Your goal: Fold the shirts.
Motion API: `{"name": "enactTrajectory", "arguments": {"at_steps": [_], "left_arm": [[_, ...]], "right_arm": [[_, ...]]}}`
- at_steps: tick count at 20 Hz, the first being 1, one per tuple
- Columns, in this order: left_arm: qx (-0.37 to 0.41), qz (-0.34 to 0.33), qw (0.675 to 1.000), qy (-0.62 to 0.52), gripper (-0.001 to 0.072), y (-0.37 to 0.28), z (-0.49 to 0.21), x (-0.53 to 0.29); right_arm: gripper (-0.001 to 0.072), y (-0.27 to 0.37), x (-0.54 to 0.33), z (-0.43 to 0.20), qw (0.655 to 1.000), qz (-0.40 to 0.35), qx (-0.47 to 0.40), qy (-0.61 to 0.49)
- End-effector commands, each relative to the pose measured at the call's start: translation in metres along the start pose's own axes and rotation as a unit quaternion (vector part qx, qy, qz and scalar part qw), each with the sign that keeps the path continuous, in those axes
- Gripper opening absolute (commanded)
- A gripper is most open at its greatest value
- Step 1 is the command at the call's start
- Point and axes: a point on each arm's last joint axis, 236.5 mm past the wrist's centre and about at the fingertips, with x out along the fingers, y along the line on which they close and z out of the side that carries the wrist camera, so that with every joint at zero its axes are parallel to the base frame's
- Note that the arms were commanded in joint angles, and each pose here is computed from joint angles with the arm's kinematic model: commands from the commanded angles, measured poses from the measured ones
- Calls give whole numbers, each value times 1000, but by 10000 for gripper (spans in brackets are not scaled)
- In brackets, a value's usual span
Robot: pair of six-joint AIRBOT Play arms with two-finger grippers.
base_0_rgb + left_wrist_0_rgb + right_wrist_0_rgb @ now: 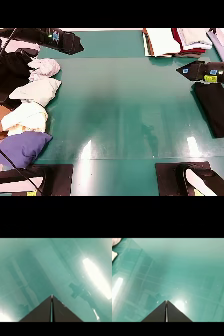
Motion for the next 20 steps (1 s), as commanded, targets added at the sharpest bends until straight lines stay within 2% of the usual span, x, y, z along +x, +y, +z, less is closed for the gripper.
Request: {"name": "enactTrajectory", "arguments": {"at_steps": [1, 13, 15, 16, 17, 18, 20], "left_arm": [[0, 0, 1000, 0, 21, 0, 0, 0], [-8, -7, 1000, -4, 21, -3, 2, 0], [13, 2, 999, -34, 22, 1, 16, -1], [33, 27, 998, -43, 96, 14, 21, -2], [41, 79, 995, -51, 466, 39, 26, -5], [33, 141, 988, -57, 634, 71, 29, -10], [14, 260, 964, -53, 612, 142, 26, -26]], "right_arm": [[13, 1, 0, 0, 1000, 1, 0, 0], [13, 2, 0, -4, 1000, 4, 0, 8], [13, 3, 0, -6, 1000, 5, 0, 12], [13, 3, 0, -6, 1000, 5, 0, 13], [13, 3, 0, -6, 1000, 6, 0, 13], [13, 3, 0, -6, 1000, 6, 0, 13], [13, 3, 0, -6, 1000, 5, 0, 13]]}}
